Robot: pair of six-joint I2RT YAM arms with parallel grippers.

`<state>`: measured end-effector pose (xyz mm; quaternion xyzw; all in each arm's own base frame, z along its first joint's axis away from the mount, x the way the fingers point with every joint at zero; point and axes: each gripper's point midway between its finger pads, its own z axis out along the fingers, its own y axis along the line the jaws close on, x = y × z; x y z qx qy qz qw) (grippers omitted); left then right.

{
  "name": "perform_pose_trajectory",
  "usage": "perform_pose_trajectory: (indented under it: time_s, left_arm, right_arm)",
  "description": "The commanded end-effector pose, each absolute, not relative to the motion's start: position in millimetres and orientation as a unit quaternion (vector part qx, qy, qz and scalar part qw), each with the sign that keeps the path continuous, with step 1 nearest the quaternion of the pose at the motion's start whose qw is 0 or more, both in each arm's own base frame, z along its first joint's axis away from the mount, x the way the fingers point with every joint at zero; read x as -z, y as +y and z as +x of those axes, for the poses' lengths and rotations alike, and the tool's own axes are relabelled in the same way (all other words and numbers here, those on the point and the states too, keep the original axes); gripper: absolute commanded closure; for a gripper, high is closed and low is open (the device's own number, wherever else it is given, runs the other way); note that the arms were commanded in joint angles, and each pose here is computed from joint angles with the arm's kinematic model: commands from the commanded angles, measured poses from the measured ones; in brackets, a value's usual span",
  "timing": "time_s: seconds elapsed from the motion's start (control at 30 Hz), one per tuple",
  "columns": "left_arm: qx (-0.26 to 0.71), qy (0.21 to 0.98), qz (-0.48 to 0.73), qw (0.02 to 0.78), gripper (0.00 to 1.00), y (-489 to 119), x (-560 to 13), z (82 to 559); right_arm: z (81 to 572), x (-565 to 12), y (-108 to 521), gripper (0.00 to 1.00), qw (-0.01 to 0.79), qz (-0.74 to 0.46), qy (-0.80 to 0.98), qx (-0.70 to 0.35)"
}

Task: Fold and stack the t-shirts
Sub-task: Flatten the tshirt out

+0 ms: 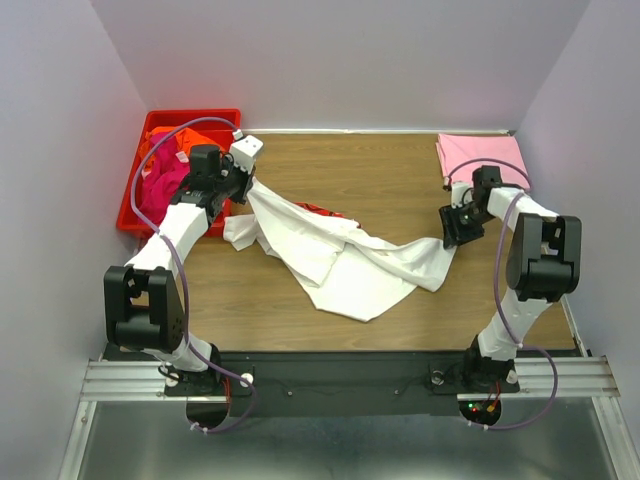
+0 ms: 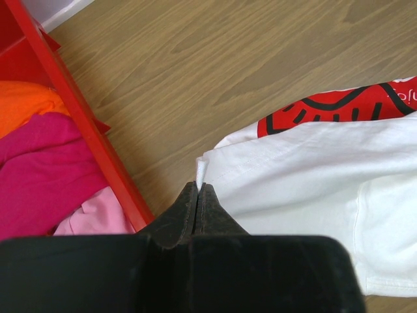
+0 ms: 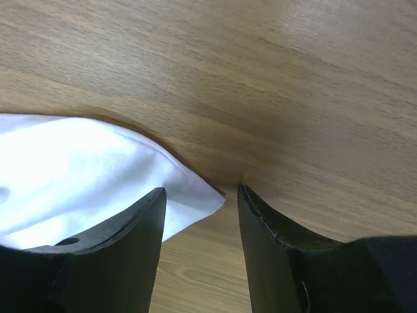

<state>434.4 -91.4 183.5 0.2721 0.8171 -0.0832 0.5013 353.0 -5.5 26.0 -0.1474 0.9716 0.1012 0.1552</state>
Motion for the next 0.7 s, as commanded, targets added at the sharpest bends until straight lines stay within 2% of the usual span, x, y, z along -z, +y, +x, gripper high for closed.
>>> perform_pose_trajectory:
  time_s: [0.0, 0.2, 0.33, 0.43, 0.6, 0.67]
  left_arm:
    - [0.082, 0.796, 0.271, 0.535, 1.0, -92.6, -205.2, 443.0]
    - [0.083, 0.797, 0.269, 0.535, 1.0, -92.7, -203.7, 443.6]
    - [0.085, 0.797, 0.266, 0.535, 1.0, -93.3, -203.9, 444.1]
    - [0.084, 0.798, 0.265, 0.535, 1.0, -92.9, -203.9, 445.1]
    - [0.084, 0.798, 0.263, 0.536, 1.0, -92.7, -205.2, 444.7]
    - [0.082, 0.799, 0.26, 0.536, 1.0, -91.9, -207.0, 445.3]
  right_arm:
    - [337.9, -11.3, 8.3, 0.46, 0.128, -0.144, 0.972, -0.133]
    - [307.8, 9.7, 10.5, 0.55, 0.086, -0.17, 0.974, -0.122]
    - [294.9, 16.5, 18.3, 0.58, 0.075, -0.198, 0.972, -0.105]
    - [291.4, 22.2, 20.4, 0.67, 0.073, -0.204, 0.972, -0.093]
    - [291.1, 24.4, 11.2, 0.97, 0.069, -0.208, 0.973, -0.068]
    - [295.3, 19.2, 6.0, 1.0, 0.076, -0.209, 0.973, -0.053]
